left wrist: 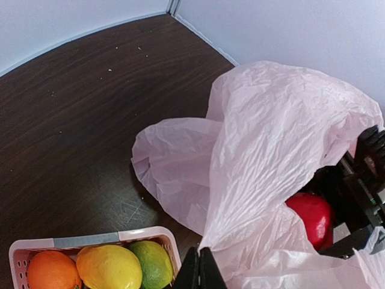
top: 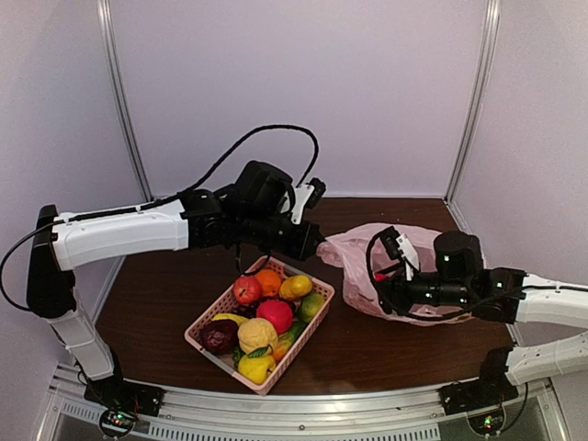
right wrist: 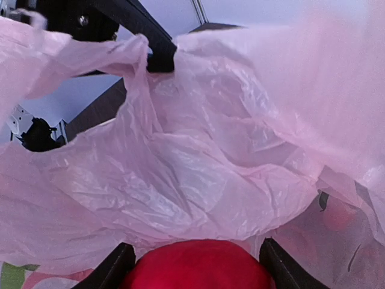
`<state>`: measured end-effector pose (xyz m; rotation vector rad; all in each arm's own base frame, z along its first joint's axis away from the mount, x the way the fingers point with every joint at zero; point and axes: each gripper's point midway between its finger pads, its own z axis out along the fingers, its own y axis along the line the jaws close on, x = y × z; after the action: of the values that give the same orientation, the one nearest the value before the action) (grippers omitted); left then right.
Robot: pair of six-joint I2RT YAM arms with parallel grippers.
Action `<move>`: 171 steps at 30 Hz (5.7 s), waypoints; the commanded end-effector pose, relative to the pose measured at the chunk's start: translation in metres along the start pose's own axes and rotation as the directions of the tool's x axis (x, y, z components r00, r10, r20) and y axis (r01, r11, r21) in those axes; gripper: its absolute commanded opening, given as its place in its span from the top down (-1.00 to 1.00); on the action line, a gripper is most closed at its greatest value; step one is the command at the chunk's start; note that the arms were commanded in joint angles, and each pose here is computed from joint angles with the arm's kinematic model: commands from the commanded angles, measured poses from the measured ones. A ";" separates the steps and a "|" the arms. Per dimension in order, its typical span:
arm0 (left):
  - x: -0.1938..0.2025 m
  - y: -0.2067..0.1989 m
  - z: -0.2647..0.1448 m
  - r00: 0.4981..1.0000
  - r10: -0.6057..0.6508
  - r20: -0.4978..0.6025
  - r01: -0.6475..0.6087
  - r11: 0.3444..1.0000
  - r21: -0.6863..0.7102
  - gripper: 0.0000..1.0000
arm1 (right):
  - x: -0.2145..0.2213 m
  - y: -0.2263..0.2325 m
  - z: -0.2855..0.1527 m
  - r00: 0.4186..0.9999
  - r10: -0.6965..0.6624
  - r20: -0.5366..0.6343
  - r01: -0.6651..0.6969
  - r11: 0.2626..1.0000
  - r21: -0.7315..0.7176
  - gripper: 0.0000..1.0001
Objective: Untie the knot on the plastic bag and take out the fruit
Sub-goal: Pick up the fake fruit from the takeout bag, then place the takeout bag at the center of the board, then place the fake fruit in the bin, then reset both arms
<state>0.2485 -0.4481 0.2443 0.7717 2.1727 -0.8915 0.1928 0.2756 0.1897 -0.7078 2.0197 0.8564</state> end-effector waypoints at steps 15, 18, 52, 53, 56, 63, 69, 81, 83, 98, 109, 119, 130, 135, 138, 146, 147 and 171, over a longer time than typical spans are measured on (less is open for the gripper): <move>0.014 0.008 -0.007 0.999 0.035 0.015 -0.036 0.999 0.002 1.00 | -0.095 -0.007 -0.043 0.963 0.005 0.271 -0.043 0.990 0.137 -0.02; 0.013 0.007 -0.005 0.999 0.030 0.024 -0.030 1.000 0.009 1.00 | -0.105 0.010 -0.045 0.950 0.037 0.309 -0.052 0.998 0.040 -0.02; -0.057 0.012 0.051 0.987 0.054 0.153 -0.064 0.996 0.062 -0.30 | -0.096 -0.012 -0.098 0.912 0.107 0.396 -0.170 0.977 0.127 -0.02; -0.059 0.013 0.046 0.986 0.055 0.157 -0.063 0.997 0.049 -0.39 | -0.096 -0.012 -0.098 0.911 0.107 0.399 -0.170 0.977 0.127 -0.02; -0.065 0.020 0.025 0.983 0.050 0.176 -0.054 0.998 0.015 -0.58 | -0.095 -0.013 -0.100 0.913 0.101 0.395 -0.165 0.977 0.132 -0.03; -0.069 0.050 -0.056 0.972 0.053 0.228 -0.034 0.996 -0.088 -0.86 | -0.093 -0.007 -0.087 0.942 0.069 0.328 -0.119 0.984 0.133 -0.03; -0.042 0.115 -0.137 0.976 0.018 0.216 0.037 0.968 -0.249 -0.95 | -0.100 0.011 -0.070 0.956 0.050 0.289 -0.073 0.995 0.070 -0.04; 0.035 0.244 -0.263 0.943 -0.163 0.291 0.272 0.881 -0.387 -0.95 | -0.102 0.053 -0.001 0.989 -0.014 0.149 0.010 0.999 0.031 -0.04; 0.046 0.255 -0.270 0.941 -0.173 0.291 0.288 0.862 -0.417 -0.95 | -0.100 0.054 0.013 0.991 0.002 0.134 -0.009 0.999 0.054 -0.03; 0.083 0.284 -0.295 0.934 -0.066 0.352 0.289 0.719 -0.632 -0.95 | -0.071 0.058 0.100 0.996 -0.058 -0.062 0.071 0.970 0.234 -0.03; 0.083 0.287 -0.309 0.929 -0.041 0.369 0.299 0.671 -0.678 -0.95 | -0.070 0.063 0.171 0.987 -0.088 -0.132 0.122 0.952 0.281 -0.07; 0.082 0.287 -0.309 0.929 -0.035 0.369 0.295 0.671 -0.680 -0.95 | -0.056 0.040 0.206 0.983 -0.051 -0.175 0.109 0.933 0.343 -0.16; 0.083 0.286 -0.304 0.931 -0.047 0.362 0.293 0.686 -0.665 -0.95 | -0.055 0.037 0.217 0.983 -0.044 -0.179 0.103 0.937 0.334 -0.67; 0.084 0.287 -0.304 0.931 -0.049 0.363 0.295 0.686 -0.665 -0.95 | -0.058 0.040 0.216 0.984 -0.050 -0.172 0.104 0.942 0.319 -0.80; 0.083 0.286 -0.305 0.930 -0.048 0.364 0.296 0.686 -0.665 -0.95 | -0.061 0.042 0.214 0.985 -0.052 -0.162 0.100 0.946 0.308 -0.85; 0.075 0.284 -0.304 0.913 -0.054 0.404 0.323 0.702 -0.635 -0.95 | -0.102 0.044 0.186 0.997 -0.035 -0.065 0.053 0.954 0.296 -0.99; 0.074 0.284 -0.301 0.910 -0.059 0.411 0.327 0.712 -0.621 -0.95 | -0.109 0.040 0.180 0.998 -0.027 -0.049 0.040 0.953 0.300 -0.99; 0.065 0.399 -0.317 0.823 0.058 0.565 0.473 0.478 -0.740 -0.95 | -0.101 -0.263 -0.082 0.945 0.168 0.279 -0.322 0.618 0.718 -0.99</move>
<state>0.3792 0.0254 0.2067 -0.2583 1.9871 -0.1120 0.4008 0.0985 0.2164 0.1209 2.1431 0.1365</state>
